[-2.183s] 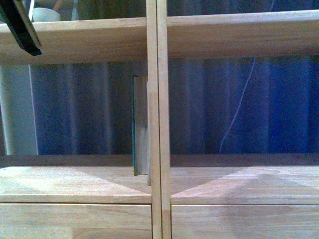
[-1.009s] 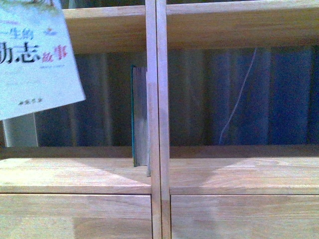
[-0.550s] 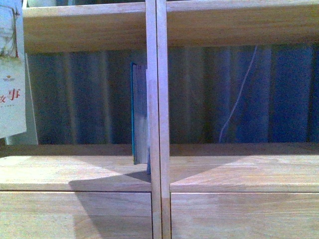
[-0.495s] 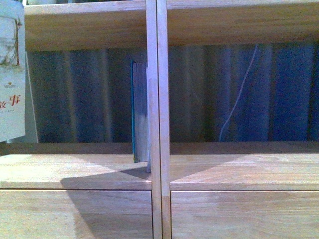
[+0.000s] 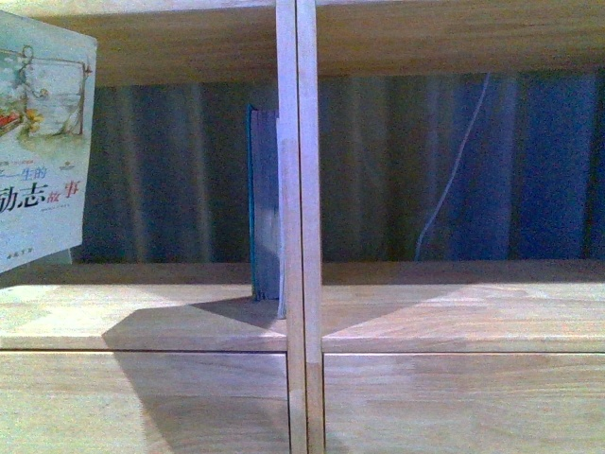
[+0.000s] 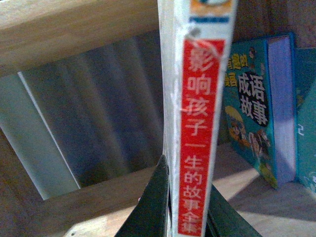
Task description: Organize books on shelf
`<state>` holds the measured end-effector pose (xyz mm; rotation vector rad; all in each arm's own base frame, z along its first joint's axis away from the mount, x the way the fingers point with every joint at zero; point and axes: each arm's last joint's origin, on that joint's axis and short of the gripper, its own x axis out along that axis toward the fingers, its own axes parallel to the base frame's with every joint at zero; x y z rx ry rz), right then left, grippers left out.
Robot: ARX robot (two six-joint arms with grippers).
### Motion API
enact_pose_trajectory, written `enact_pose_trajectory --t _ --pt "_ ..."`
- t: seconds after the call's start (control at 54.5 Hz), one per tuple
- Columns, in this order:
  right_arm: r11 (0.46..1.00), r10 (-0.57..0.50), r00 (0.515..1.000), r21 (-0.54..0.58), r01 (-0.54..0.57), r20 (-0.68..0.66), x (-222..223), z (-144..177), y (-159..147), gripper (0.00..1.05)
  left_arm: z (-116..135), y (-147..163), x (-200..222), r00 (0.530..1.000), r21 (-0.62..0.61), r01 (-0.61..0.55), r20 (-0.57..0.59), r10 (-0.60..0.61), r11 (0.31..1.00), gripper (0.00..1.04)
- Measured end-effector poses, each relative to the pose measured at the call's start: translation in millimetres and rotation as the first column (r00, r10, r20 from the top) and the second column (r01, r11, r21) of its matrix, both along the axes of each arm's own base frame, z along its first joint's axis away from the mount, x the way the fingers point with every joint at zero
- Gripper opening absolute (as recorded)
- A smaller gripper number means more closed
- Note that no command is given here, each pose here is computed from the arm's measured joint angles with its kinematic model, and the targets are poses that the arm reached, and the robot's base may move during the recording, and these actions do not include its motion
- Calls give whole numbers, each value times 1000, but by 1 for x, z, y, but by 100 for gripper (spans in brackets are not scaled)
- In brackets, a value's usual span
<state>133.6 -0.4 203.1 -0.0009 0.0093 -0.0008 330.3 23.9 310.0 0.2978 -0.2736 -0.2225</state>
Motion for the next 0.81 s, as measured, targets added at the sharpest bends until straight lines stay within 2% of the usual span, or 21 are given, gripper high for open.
enact_pose_trajectory --t 0.257,0.605,0.807 --pt "1000 0 1000 0 0 4 -11 -16 0 3 -20 -30 47 999 -7 -21 -36 21 1000 7" --pt "1000 0 1000 0 0 5 -18 -25 0 3 -24 -60 94 998 -18 -49 -29 48 999 7" --pt "1000 0 1000 0 0 19 -22 -32 0 3 -42 -82 120 996 -21 -53 -68 51 998 7"
